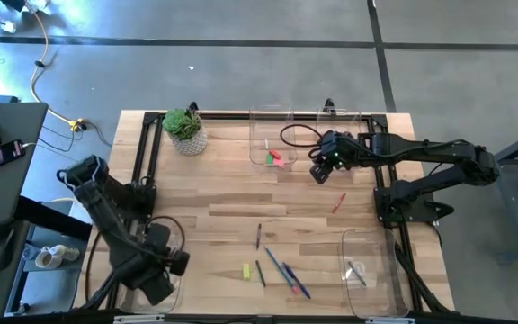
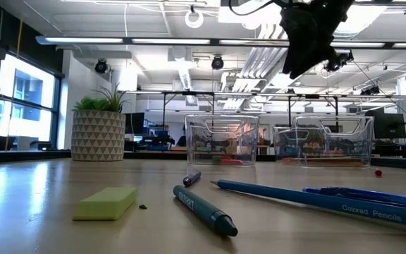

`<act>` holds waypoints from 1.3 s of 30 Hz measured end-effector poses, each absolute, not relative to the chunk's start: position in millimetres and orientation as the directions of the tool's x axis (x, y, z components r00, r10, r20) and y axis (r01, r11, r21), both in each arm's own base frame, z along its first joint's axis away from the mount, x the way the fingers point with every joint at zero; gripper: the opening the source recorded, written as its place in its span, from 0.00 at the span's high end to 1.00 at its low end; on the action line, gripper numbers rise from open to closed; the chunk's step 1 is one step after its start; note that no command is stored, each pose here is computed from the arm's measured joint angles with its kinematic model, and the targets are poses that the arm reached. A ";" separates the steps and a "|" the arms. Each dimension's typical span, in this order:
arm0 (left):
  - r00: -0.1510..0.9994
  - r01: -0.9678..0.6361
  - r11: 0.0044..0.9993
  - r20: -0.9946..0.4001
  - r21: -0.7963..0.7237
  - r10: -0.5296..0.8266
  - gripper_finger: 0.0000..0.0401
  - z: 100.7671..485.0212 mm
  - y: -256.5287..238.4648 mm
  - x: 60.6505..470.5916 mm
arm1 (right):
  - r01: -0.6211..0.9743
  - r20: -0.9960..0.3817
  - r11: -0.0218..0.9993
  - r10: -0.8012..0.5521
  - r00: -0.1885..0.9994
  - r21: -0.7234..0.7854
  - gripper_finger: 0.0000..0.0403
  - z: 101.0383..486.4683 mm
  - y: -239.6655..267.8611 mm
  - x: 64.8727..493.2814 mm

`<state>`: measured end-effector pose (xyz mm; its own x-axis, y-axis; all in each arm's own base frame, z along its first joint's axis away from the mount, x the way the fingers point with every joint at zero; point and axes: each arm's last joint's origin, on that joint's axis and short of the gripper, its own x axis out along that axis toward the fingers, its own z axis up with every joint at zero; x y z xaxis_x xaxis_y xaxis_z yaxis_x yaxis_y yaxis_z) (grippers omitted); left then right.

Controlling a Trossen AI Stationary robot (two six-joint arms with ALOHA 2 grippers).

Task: Sort crayons/erasers/pens/pencils in bins
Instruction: Put the black pen into the bottom left transparent bin, then put the red crayon into the bottom right transparent bin

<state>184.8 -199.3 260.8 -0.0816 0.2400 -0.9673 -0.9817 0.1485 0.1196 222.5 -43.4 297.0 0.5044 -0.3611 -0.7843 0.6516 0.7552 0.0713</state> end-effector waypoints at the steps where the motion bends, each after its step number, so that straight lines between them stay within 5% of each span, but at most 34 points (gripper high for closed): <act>1: -0.084 -0.981 0.154 -0.970 0.121 0.230 0.99 258.1 -201.7 183.2 | 0.651 -0.783 0.755 -0.362 0.507 0.073 0.60 297.2 -43.5 222.7; 22: -0.082 -0.979 0.174 -0.986 0.107 0.146 0.98 185.6 -202.9 172.4 | 0.654 -0.773 0.751 -0.364 0.520 0.087 0.60 298.1 -43.7 224.1; 39: -0.067 -0.980 0.175 -0.988 0.091 0.136 0.78 176.9 -202.0 170.9 | 0.669 -0.784 0.725 -0.317 0.533 0.162 0.60 297.7 -42.1 224.4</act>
